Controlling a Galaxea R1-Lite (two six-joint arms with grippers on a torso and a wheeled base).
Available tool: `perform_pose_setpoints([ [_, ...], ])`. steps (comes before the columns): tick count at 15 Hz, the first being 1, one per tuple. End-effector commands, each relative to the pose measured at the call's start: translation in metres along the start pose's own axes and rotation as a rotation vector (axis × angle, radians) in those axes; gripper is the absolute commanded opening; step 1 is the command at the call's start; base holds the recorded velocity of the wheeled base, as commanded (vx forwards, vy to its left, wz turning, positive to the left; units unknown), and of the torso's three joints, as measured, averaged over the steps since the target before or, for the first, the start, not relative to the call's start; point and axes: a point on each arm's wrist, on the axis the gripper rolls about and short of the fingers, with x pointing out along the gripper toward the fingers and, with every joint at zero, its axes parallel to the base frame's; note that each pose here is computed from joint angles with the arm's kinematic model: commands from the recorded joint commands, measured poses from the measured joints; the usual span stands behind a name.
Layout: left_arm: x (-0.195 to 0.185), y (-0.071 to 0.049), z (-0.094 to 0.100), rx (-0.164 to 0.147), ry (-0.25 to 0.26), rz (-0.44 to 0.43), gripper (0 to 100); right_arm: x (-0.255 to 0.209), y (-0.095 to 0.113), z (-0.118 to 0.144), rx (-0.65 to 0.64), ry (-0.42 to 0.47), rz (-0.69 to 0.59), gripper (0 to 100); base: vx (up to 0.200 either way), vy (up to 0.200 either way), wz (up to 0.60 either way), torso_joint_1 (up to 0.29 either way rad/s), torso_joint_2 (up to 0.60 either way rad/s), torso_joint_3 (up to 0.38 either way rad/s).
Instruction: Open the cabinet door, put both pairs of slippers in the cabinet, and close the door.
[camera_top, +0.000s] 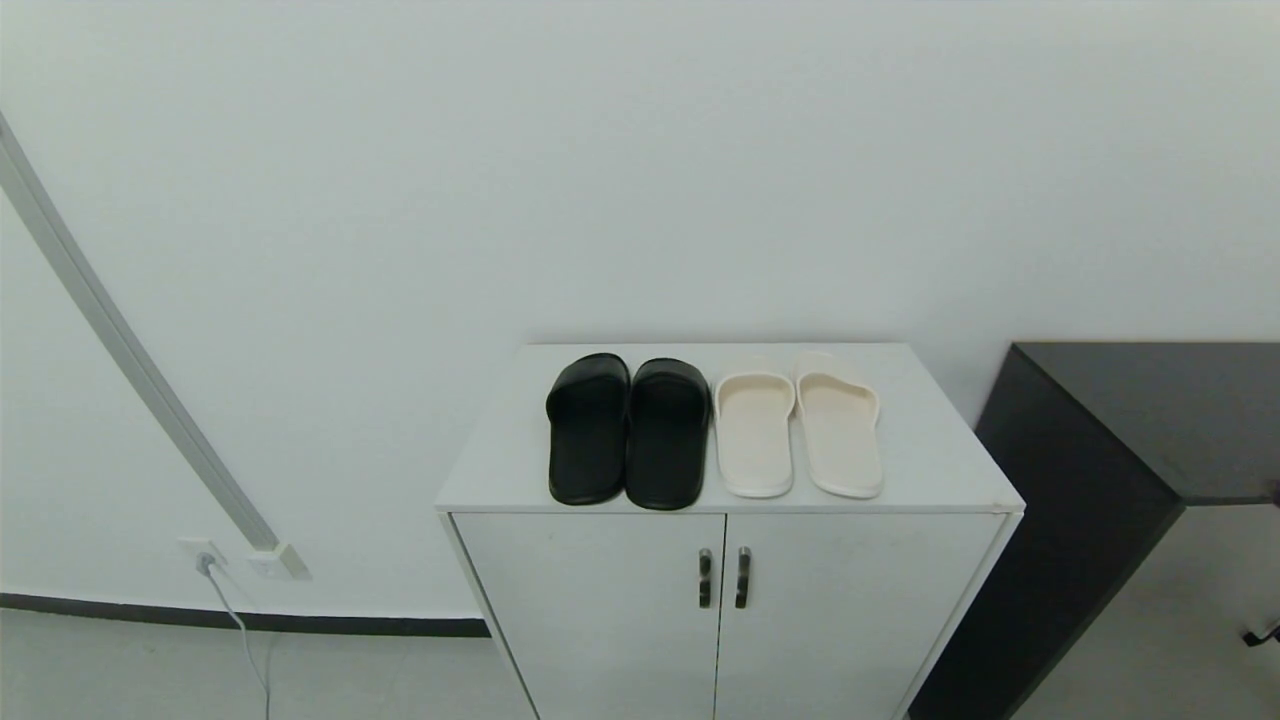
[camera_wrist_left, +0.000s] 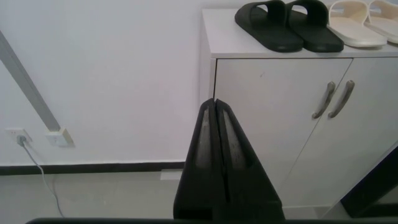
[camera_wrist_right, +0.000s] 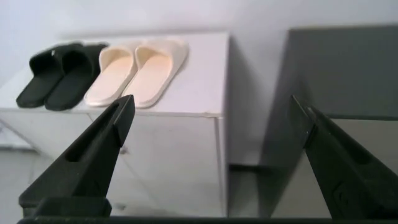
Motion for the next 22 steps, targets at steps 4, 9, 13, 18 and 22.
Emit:
perform_pose_setpoints([
  [4, 0.000, 0.000, 0.000, -0.001, 0.000, 0.000, 0, 0.115, 0.070, -0.005, 0.015, 0.196, 0.108, 100, 0.000, 0.000, 0.00, 0.000, 0.00, 0.000],
  [9, 0.000, 0.000, 0.000, -0.001, 0.000, 0.000, 0, 0.171, 0.128, -0.010, 0.004, 0.163, 0.038, 100, 0.000, 0.000, 0.00, 0.000, 0.00, 0.000],
  [13, 0.000, 0.000, 0.000, -0.001, 0.000, 0.000, 0, 0.211, 0.155, -0.018, 0.003, 0.103, -0.041, 100, 0.000, 0.000, 0.00, 0.000, 0.00, 0.000],
  [18, 0.000, 0.000, 0.000, -0.001, 0.000, 0.000, 0, 0.248, 0.173, -0.027, -0.021, 0.090, -0.079, 100, 0.000, 0.000, 0.00, 0.000, 0.00, 0.000],
  [22, 0.000, 0.000, 0.000, -0.001, 0.002, 0.000, 0, 0.281, 0.178, -0.037, -0.033, 0.083, -0.115, 100, 0.000, 0.000, 0.00, 0.000, 0.00, 0.000],
])
